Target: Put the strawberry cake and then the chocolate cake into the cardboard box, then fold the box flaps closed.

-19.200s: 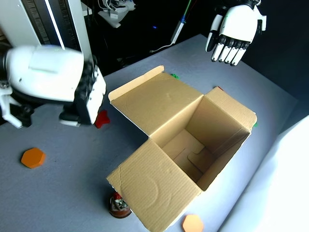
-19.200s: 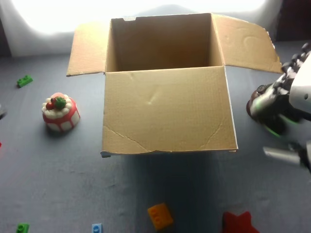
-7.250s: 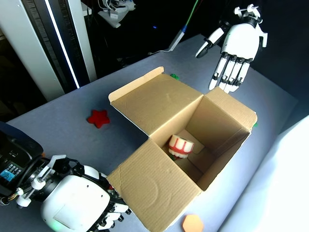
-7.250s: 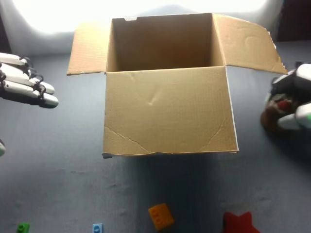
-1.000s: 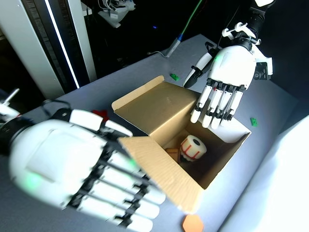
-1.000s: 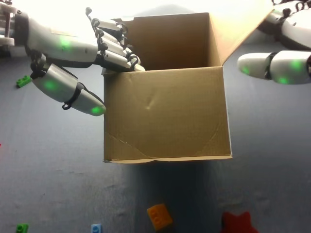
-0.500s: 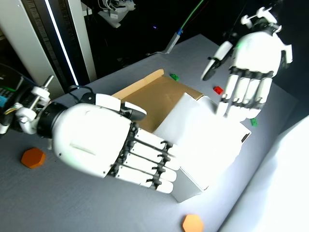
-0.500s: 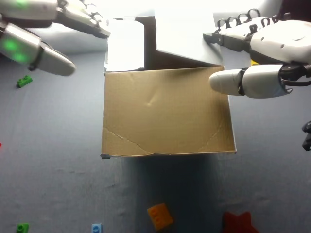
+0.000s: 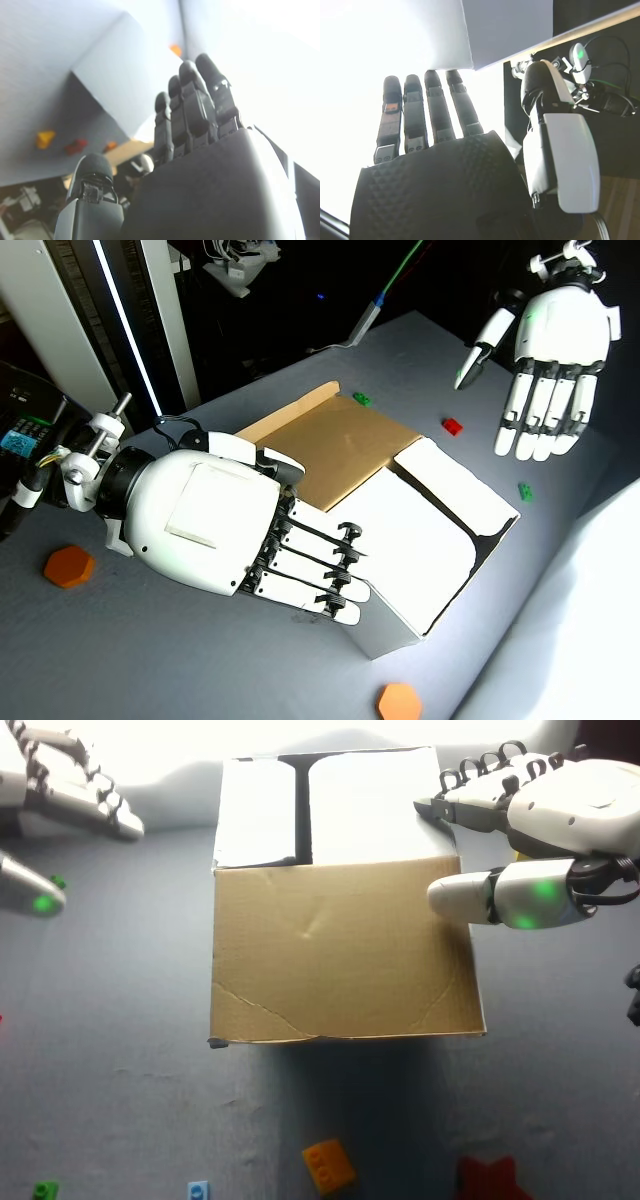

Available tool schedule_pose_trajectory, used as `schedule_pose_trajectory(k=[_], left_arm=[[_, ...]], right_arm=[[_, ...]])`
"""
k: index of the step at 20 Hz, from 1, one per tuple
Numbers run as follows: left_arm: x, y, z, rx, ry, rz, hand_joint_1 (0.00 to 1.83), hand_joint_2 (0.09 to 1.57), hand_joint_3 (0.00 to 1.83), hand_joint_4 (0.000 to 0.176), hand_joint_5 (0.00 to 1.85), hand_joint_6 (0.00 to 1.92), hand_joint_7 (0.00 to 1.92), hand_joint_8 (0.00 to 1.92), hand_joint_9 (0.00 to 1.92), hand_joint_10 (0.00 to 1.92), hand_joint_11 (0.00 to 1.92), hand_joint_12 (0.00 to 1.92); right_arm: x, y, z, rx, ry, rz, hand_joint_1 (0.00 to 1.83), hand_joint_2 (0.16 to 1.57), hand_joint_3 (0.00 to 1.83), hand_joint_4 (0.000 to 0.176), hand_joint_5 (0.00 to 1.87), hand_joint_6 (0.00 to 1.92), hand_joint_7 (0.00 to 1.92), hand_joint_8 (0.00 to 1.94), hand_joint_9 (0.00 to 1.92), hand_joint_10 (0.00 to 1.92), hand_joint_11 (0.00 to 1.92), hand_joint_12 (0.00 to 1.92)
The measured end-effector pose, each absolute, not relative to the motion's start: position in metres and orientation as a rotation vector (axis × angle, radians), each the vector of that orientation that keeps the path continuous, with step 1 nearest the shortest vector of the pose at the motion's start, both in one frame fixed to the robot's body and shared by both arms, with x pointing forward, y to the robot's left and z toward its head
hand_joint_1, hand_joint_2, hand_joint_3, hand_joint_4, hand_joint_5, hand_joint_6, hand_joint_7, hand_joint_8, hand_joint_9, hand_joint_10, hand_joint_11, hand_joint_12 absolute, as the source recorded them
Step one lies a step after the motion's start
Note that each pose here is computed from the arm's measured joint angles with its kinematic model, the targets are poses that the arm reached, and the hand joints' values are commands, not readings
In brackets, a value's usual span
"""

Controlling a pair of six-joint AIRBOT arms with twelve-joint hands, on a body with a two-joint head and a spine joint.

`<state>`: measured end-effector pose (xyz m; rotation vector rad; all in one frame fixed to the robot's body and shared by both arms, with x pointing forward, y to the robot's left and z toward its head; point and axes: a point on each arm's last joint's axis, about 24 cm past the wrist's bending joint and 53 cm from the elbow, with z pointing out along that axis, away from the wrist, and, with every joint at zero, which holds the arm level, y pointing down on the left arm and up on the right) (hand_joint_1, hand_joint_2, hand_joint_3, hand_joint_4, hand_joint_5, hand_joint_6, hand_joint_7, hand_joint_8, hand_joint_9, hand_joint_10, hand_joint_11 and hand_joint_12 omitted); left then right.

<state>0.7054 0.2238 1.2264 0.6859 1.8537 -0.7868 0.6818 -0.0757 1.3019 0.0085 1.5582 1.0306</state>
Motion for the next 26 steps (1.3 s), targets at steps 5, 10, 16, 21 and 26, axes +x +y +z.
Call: schedule_pose_trajectory(k=[5, 10, 16, 21, 26], left_arm=[[0.674, 0.206, 1.205, 0.778, 1.881, -0.831, 0.00, 1.27, 0.01, 0.010, 0.28, 0.01, 0.30, 0.01, 0.32, 0.00, 0.00, 0.95], [0.644, 0.194, 1.194, 0.871, 1.876, -0.842, 0.00, 1.27, 0.01, 0.011, 0.28, 0.01, 0.31, 0.01, 0.33, 0.01, 0.00, 0.94], [0.617, 0.169, 1.170, 0.918, 1.902, -0.899, 0.00, 1.26, 0.00, 0.005, 0.26, 0.00, 0.29, 0.00, 0.31, 0.00, 0.00, 0.97], [0.592, 0.154, 1.138, 0.965, 1.937, -0.921, 0.00, 1.25, 0.00, 0.008, 0.26, 0.00, 0.29, 0.01, 0.31, 0.00, 0.00, 0.98], [0.574, 0.128, 1.130, 0.989, 1.911, -0.957, 0.00, 1.25, 0.00, 0.007, 0.25, 0.00, 0.29, 0.00, 0.32, 0.00, 0.00, 1.07]], right_arm=[[0.681, -0.078, 1.304, -0.017, 1.552, 1.005, 0.00, 1.23, 0.00, 0.000, 0.13, 0.00, 0.17, 0.00, 0.11, 0.00, 0.00, 0.21], [0.682, -0.118, 1.322, 0.120, 1.495, 1.046, 0.00, 1.22, 0.00, 0.000, 0.08, 0.00, 0.14, 0.01, 0.08, 0.01, 0.00, 0.01], [0.684, -0.217, 1.324, 0.446, 1.455, 1.070, 0.00, 1.23, 0.00, 0.000, 0.09, 0.00, 0.12, 0.00, 0.09, 0.01, 0.04, 0.03], [0.668, -0.251, 1.315, 0.535, 1.487, 1.052, 0.00, 1.24, 0.00, 0.000, 0.09, 0.00, 0.13, 0.00, 0.11, 0.00, 0.00, 0.01], [0.663, -0.239, 1.310, 0.518, 1.517, 1.066, 0.00, 1.24, 0.00, 0.000, 0.11, 0.01, 0.11, 0.00, 0.09, 0.00, 0.00, 0.00]])
